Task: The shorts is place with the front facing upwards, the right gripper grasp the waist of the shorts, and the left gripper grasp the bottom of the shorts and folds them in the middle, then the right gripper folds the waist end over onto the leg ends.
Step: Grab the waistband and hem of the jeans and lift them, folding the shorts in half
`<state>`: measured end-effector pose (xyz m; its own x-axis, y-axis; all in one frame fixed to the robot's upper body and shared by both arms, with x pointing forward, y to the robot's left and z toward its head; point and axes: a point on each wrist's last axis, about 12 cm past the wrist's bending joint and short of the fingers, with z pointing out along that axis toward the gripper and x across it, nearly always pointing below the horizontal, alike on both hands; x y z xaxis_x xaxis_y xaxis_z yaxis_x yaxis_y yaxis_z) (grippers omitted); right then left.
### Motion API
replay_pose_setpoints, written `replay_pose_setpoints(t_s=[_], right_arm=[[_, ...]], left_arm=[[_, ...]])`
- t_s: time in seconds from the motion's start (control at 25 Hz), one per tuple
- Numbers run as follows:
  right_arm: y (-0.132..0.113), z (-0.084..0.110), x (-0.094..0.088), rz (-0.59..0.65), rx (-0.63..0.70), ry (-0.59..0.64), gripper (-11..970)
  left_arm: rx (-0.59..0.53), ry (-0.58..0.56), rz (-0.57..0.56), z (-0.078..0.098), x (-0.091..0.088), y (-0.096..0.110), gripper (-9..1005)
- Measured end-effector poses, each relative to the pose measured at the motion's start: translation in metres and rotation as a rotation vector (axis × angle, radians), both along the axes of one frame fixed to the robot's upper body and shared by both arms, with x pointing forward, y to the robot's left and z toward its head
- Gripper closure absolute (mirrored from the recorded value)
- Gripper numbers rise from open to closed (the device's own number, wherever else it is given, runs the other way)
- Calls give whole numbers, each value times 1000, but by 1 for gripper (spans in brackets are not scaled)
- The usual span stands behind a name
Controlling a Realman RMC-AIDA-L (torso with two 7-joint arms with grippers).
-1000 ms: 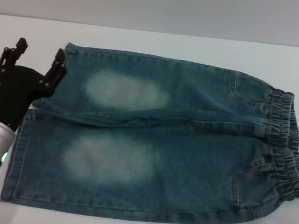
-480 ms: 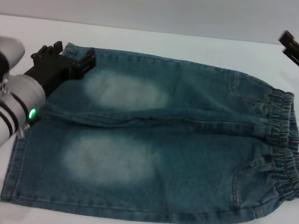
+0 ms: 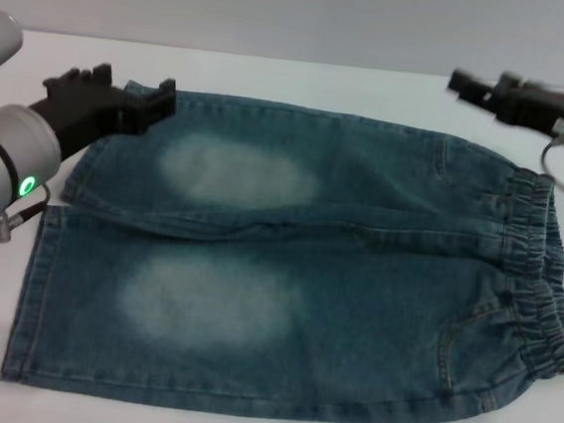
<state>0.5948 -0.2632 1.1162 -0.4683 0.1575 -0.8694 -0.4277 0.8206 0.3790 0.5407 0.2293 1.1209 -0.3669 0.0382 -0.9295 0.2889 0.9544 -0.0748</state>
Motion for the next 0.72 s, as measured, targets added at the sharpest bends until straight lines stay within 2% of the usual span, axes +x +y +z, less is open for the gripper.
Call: replay_pose_setpoints(t_s=[0.12,0.28,0.36,0.56,0.72], right_arm=[[6,-1,-9,54,6,157,134],[12,5,-21,94,-90,344,134],[14,11,-30,89,-136,376,134],[5,47,-59,59,-212,342,135],[-5,54,-70,56,-211,375,140]], left_arm=[[-11,34,0,0,-4,2,231],[7,79,-33,1,-8,0,234],[10,88,-42,1,-8,-1,236],[71,158,-82,8,-18,1,240],[144,198,-102,20,-29,1,244]])
